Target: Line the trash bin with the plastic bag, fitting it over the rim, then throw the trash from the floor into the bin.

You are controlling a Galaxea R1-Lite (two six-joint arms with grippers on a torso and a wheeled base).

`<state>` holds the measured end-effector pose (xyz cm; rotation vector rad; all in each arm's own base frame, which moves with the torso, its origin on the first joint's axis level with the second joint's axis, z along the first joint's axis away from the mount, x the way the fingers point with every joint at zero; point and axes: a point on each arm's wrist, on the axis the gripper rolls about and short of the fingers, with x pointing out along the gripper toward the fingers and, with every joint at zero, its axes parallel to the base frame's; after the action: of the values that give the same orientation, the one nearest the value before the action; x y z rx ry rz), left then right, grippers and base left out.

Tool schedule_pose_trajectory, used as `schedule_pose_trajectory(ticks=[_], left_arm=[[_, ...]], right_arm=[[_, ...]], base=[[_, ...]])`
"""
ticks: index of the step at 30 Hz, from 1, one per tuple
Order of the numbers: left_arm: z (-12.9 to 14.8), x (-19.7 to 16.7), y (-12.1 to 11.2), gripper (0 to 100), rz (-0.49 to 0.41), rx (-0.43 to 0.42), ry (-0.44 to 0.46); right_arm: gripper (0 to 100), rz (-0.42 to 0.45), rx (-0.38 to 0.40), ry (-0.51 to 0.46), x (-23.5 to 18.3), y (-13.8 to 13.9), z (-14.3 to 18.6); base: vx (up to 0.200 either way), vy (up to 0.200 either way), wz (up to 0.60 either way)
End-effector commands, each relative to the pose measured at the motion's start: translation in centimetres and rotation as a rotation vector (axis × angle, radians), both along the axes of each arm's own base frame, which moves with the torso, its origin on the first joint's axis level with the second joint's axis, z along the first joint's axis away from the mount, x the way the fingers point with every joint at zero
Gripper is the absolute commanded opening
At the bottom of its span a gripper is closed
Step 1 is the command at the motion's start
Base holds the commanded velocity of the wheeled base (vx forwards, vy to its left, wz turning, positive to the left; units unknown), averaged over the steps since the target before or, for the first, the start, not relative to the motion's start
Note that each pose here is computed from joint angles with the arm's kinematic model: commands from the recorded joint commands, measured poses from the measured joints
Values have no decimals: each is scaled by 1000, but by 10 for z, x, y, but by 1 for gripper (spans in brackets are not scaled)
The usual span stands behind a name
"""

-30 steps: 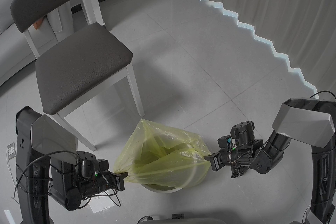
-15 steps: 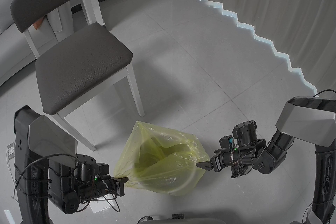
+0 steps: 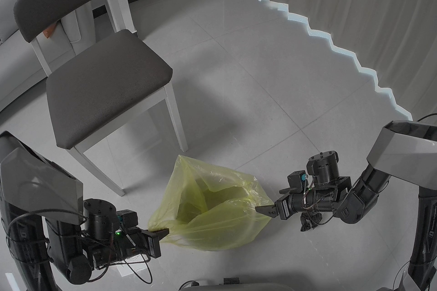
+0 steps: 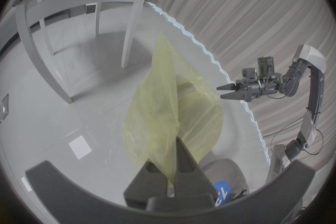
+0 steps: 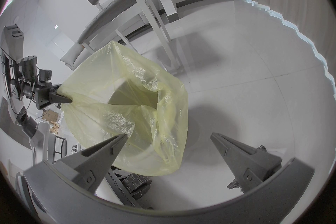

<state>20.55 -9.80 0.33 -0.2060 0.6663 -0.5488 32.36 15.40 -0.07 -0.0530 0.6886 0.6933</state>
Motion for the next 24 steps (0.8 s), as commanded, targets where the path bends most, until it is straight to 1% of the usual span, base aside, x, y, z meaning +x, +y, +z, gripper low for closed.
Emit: schedule_pose_trajectory(ticks=[1, 3, 5, 6, 9, 13, 16, 23, 24], left_arm=[[-26, 7, -3, 0, -1, 34, 65], [-40, 20, -7, 0, 0, 46, 64], [-44, 23, -6, 0, -1, 53, 60], [-52, 30, -7, 0, -9, 72, 50], [-62, 38, -7, 0, -16, 96, 37], [-59, 38, -6, 0, -17, 94, 28], [-59, 35, -4, 0, -15, 99, 38], [-53, 25, -2, 0, -21, 107, 52], [-49, 26, -2, 100, -18, 101, 43]], right_arm=[[100, 2, 3, -6, 1, 1, 2], [100, 1, 6, -11, 4, 3, 5], [100, 1, 6, -11, 6, 3, 6], [100, 0, 9, -16, 9, 4, 9], [100, -4, 22, -35, 16, 7, 18], [100, -6, 34, -53, 25, 11, 37], [100, -8, 34, -55, 32, 15, 47], [100, 19, 34, -58, 38, 32, 57], [100, 26, 35, -59, 38, 35, 58]], base=[[0, 0, 0], [0, 0, 0], [0, 0, 0], [0, 0, 0], [0, 0, 0], [0, 0, 0], [0, 0, 0], [0, 0, 0], [0, 0, 0]])
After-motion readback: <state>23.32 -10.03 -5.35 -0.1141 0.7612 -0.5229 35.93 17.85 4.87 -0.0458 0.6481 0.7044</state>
